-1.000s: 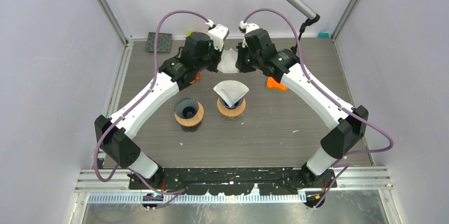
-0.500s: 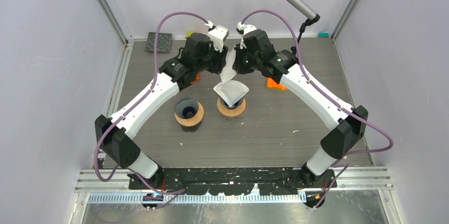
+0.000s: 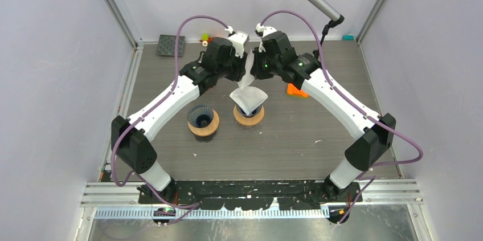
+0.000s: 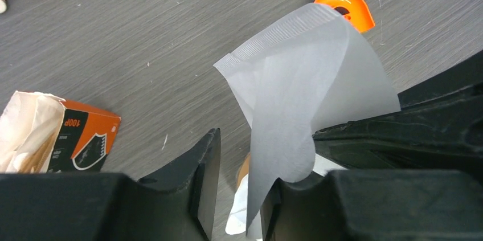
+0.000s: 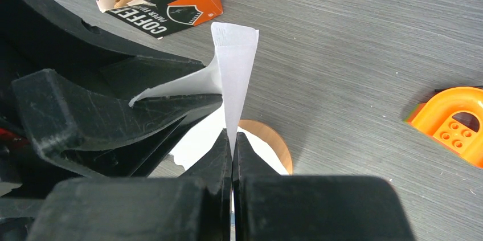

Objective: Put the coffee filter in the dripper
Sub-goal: Place the coffee filter in the coffee dripper.

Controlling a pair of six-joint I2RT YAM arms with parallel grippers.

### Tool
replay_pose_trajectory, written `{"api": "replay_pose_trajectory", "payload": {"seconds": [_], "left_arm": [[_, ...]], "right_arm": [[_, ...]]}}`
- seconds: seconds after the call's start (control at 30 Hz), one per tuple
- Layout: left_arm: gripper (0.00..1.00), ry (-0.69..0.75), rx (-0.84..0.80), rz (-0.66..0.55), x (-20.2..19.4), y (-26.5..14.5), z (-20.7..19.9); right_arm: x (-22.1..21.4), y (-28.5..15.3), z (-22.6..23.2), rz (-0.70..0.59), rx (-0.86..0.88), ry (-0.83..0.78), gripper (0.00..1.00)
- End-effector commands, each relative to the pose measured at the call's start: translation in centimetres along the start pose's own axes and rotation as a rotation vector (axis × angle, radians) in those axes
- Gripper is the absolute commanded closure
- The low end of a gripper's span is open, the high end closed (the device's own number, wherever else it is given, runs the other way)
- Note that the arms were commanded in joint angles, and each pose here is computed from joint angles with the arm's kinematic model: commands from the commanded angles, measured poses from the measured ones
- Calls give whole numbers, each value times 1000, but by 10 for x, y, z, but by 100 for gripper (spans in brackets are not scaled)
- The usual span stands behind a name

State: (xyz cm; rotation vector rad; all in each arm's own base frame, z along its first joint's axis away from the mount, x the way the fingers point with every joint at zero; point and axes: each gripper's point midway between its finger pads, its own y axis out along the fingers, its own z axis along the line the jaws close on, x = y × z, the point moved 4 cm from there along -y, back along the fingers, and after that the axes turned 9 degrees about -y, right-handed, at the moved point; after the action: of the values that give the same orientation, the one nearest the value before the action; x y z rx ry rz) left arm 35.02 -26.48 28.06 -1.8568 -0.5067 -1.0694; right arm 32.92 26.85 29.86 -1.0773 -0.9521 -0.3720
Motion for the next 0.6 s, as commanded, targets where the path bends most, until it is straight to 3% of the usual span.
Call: {"api": "replay_pose_trajectory", "payload": {"seconds": [0.0, 0.2, 0.57], "left_arm": [[71, 3, -11, -73, 24, -6, -7], [78, 32, 23, -86, 26, -7, -2], [76, 107, 113, -121, 30, -12, 14]], "right_arm": [[20, -8, 7, -70, 23, 13, 99], [20, -7, 5, -73, 8, 12, 100], [16, -3, 4, -64, -21, -7, 100]]}}
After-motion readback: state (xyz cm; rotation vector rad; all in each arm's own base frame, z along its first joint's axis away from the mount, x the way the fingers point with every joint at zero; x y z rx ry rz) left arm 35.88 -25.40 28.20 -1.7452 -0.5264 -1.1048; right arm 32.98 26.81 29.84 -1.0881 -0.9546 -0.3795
